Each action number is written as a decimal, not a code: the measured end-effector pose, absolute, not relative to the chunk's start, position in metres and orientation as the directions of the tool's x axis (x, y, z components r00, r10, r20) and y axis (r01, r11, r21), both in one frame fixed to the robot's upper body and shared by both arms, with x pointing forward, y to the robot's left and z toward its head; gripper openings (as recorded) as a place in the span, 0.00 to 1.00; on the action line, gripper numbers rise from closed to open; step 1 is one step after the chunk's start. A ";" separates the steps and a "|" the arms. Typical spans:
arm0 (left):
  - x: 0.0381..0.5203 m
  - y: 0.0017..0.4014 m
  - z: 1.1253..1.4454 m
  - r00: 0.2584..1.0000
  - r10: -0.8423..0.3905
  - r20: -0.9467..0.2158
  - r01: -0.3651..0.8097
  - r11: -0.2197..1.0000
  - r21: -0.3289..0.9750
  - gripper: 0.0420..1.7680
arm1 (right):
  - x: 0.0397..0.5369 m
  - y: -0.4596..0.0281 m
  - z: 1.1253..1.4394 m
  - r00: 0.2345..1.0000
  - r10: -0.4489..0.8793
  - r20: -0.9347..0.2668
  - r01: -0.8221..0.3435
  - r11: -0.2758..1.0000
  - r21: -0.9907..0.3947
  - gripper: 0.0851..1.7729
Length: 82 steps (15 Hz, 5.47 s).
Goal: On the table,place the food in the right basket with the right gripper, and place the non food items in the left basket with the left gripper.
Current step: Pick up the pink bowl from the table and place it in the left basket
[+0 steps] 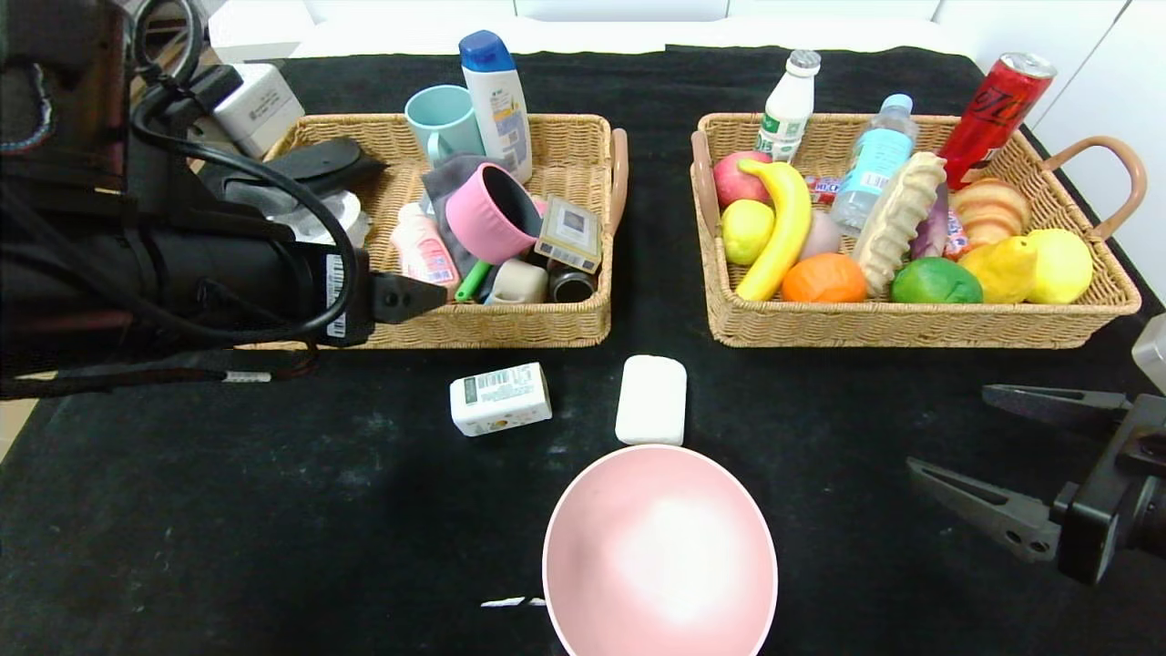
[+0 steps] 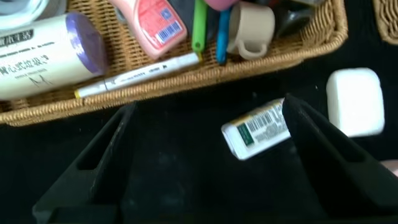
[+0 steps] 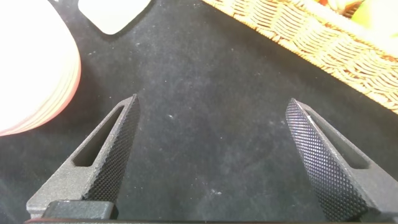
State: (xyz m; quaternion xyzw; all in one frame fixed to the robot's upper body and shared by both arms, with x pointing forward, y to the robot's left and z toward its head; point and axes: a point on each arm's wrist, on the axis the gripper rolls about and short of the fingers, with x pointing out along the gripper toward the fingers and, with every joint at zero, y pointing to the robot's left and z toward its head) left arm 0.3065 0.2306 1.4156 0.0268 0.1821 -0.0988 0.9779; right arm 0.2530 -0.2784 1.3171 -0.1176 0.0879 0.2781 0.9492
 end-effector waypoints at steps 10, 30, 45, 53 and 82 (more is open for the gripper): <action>0.271 0.209 1.389 0.817 -0.306 -0.488 0.377 0.925 0.053 0.96 | 0.253 -0.279 1.318 0.831 0.506 -0.230 -0.547 0.818 -0.177 0.96; 0.271 0.120 1.334 0.637 -0.390 -0.666 0.599 0.794 0.108 0.97 | 0.254 -0.278 1.317 0.831 0.505 -0.235 -0.547 0.818 -0.177 0.96; 0.279 0.105 1.310 0.603 -0.351 -0.717 0.600 0.791 0.118 0.57 | 0.254 -0.278 1.317 0.830 0.508 -0.230 -0.549 0.816 -0.179 0.96; 0.279 0.105 1.309 0.600 -0.348 -0.720 0.598 0.794 0.115 0.08 | 0.253 -0.277 1.315 0.827 0.510 -0.236 -0.554 0.811 -0.190 0.96; 0.295 0.159 1.366 0.786 -0.332 -0.522 0.355 0.933 -0.059 0.08 | 0.253 -0.277 1.312 0.824 0.510 -0.248 -0.559 0.803 -0.207 0.96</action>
